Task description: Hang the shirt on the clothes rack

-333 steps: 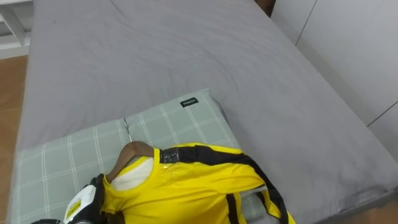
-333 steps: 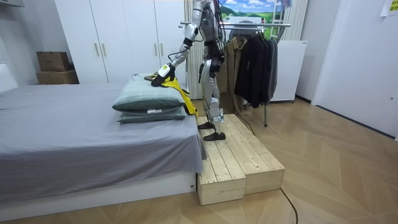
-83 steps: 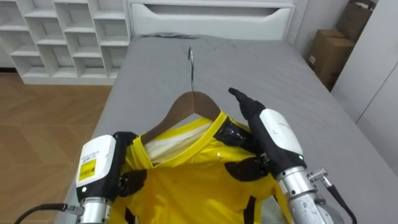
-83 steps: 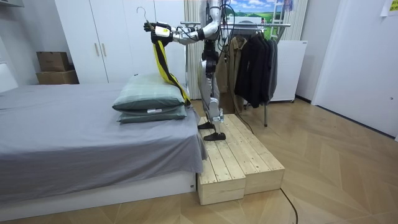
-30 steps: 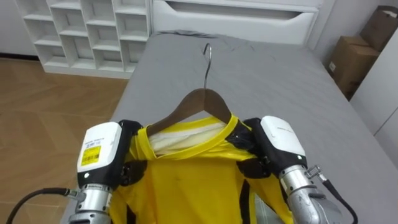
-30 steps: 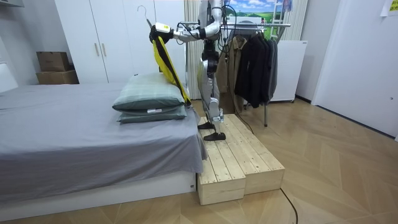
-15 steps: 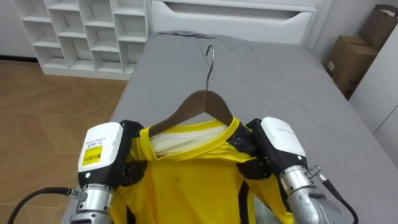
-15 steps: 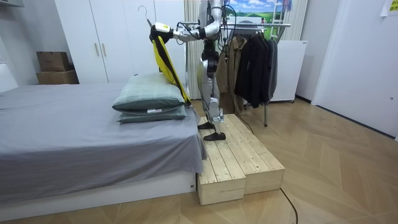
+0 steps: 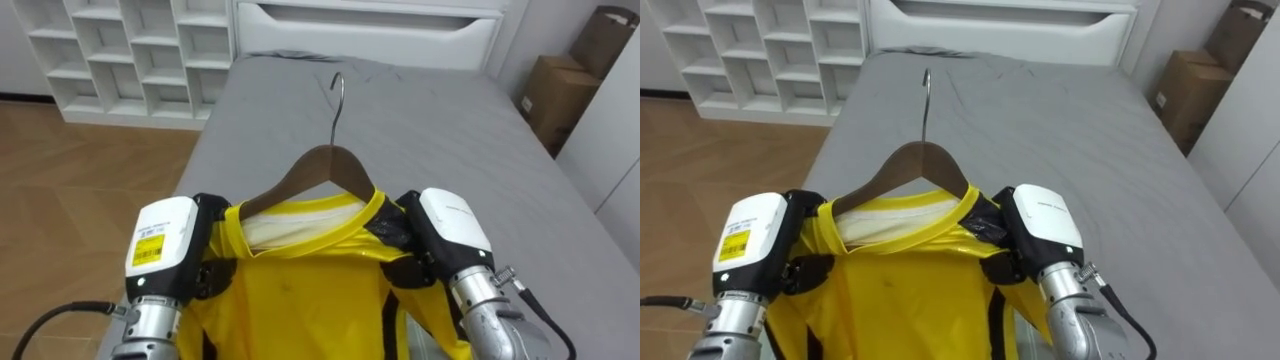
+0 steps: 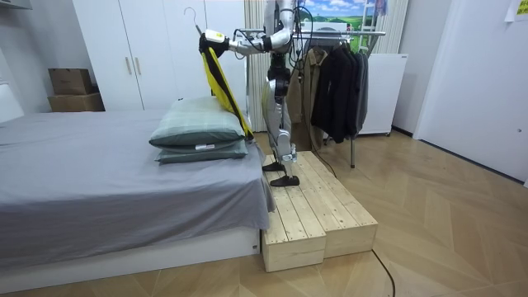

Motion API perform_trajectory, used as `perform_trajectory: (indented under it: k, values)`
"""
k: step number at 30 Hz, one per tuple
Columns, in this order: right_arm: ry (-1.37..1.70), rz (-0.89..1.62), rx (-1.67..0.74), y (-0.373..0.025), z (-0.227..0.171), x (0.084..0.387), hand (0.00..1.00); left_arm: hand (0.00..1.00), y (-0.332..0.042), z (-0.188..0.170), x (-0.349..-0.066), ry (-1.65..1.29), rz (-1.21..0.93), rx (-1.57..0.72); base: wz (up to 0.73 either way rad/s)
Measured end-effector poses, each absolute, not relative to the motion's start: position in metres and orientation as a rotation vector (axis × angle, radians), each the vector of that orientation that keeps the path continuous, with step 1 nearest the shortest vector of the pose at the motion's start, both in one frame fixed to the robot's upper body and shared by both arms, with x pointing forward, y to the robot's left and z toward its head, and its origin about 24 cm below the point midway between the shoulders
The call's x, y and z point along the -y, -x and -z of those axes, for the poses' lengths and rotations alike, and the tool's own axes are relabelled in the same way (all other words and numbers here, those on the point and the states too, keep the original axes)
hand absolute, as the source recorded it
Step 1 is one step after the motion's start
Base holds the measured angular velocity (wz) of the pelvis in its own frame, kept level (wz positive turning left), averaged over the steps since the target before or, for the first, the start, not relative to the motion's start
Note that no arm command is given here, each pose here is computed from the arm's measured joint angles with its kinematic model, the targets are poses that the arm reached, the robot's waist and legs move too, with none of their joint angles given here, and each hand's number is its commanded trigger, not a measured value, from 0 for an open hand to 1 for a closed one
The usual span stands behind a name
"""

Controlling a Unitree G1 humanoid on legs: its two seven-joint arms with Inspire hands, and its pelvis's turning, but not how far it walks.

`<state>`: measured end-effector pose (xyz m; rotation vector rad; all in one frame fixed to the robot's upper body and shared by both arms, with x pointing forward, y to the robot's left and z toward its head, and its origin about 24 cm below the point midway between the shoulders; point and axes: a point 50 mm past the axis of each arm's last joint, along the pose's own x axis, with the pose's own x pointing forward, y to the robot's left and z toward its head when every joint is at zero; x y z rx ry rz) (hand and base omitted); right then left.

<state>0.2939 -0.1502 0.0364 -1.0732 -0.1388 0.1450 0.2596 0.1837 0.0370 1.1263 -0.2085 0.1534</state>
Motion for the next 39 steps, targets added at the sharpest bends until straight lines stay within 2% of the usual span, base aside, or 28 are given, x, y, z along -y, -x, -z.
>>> perform_trajectory:
  k: [1,2,3,24,39]
  values:
    - [1.072,-0.144,0.139,-0.294,-0.036,0.15,1.0,0.69,-0.26,-0.037,-0.184,-1.126,-0.153,0.209,0.0]
    - [1.072,-0.144,0.14,-0.294,-0.036,0.15,1.0,0.32,-0.26,-0.037,-0.184,-1.127,-0.153,0.209,0.0]
    - [1.072,-0.143,0.14,-0.294,-0.036,0.15,1.0,0.0,-0.26,-0.037,-0.184,-1.127,-0.153,0.209,0.0]
    - [1.065,-0.16,0.053,-0.277,-0.012,0.158,1.0,0.0,-0.256,-0.032,-0.16,-0.98,-0.073,0.221,-0.01]
    - [1.041,-0.194,-0.022,-0.272,0.0,0.163,1.0,0.0,-0.255,-0.027,-0.158,-0.95,-0.01,0.17,-0.03]
